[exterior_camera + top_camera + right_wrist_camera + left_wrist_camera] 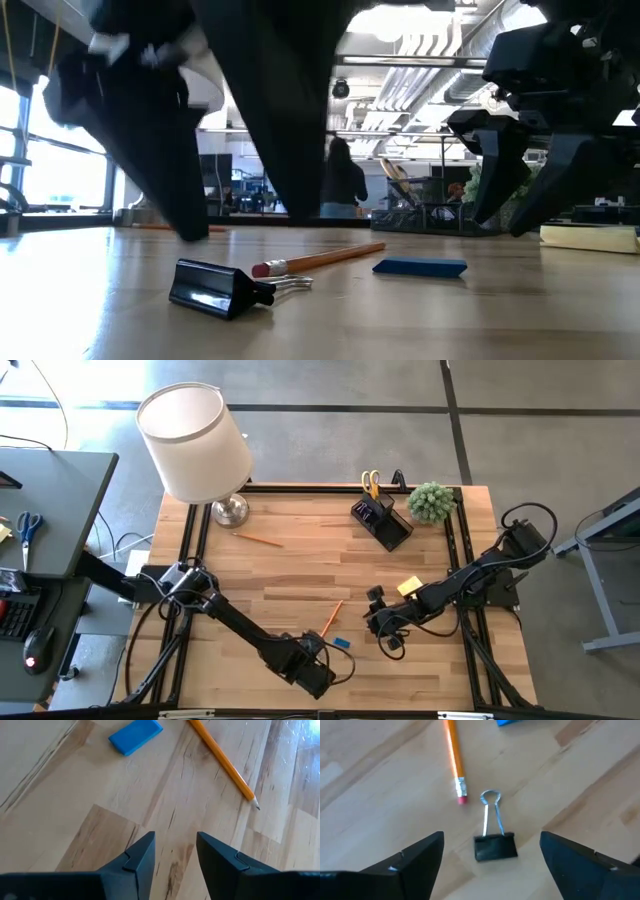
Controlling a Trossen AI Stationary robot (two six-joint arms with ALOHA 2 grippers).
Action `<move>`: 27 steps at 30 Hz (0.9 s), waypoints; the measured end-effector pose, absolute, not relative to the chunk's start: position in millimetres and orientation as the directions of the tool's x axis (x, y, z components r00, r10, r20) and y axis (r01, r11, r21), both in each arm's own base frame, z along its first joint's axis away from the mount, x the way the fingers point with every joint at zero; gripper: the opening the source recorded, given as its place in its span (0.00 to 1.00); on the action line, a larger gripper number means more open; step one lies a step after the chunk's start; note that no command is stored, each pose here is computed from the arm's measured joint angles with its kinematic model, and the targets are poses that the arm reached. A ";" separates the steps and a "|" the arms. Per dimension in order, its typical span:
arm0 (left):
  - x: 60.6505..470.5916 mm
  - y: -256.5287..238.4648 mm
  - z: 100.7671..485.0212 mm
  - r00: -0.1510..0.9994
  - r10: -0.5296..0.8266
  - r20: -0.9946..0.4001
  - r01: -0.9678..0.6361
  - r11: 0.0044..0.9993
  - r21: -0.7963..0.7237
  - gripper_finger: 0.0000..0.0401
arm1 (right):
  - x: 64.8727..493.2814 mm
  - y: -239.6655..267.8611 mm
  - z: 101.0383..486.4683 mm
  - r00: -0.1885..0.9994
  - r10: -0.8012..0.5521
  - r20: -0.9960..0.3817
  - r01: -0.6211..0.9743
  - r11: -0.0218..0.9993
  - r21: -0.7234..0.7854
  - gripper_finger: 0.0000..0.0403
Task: Pick and place office supplies into organizer
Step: Put the black binder clip into the desk organizer
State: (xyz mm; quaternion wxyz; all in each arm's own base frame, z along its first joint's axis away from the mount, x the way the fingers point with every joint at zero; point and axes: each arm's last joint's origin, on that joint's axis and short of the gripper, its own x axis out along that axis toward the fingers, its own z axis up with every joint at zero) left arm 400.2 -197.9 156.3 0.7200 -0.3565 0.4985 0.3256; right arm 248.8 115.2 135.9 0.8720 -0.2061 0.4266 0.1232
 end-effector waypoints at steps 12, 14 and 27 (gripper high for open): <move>402.2 -202.3 140.6 0.262 0.084 -0.961 -0.828 0.531 -0.180 0.80 | 248.7 115.1 135.8 0.605 0.038 -0.796 -0.388 0.886 -0.253 0.34; 401.6 -202.5 140.3 0.254 0.076 -0.964 -0.825 0.537 -0.175 0.79 | 248.6 115.1 135.7 0.604 0.038 -0.796 -0.389 0.886 -0.253 0.34; 397.8 -201.6 138.3 0.197 0.055 -0.979 -0.830 0.541 -0.136 0.47 | 248.3 114.9 135.5 0.601 0.035 -0.799 -0.390 0.885 -0.254 0.34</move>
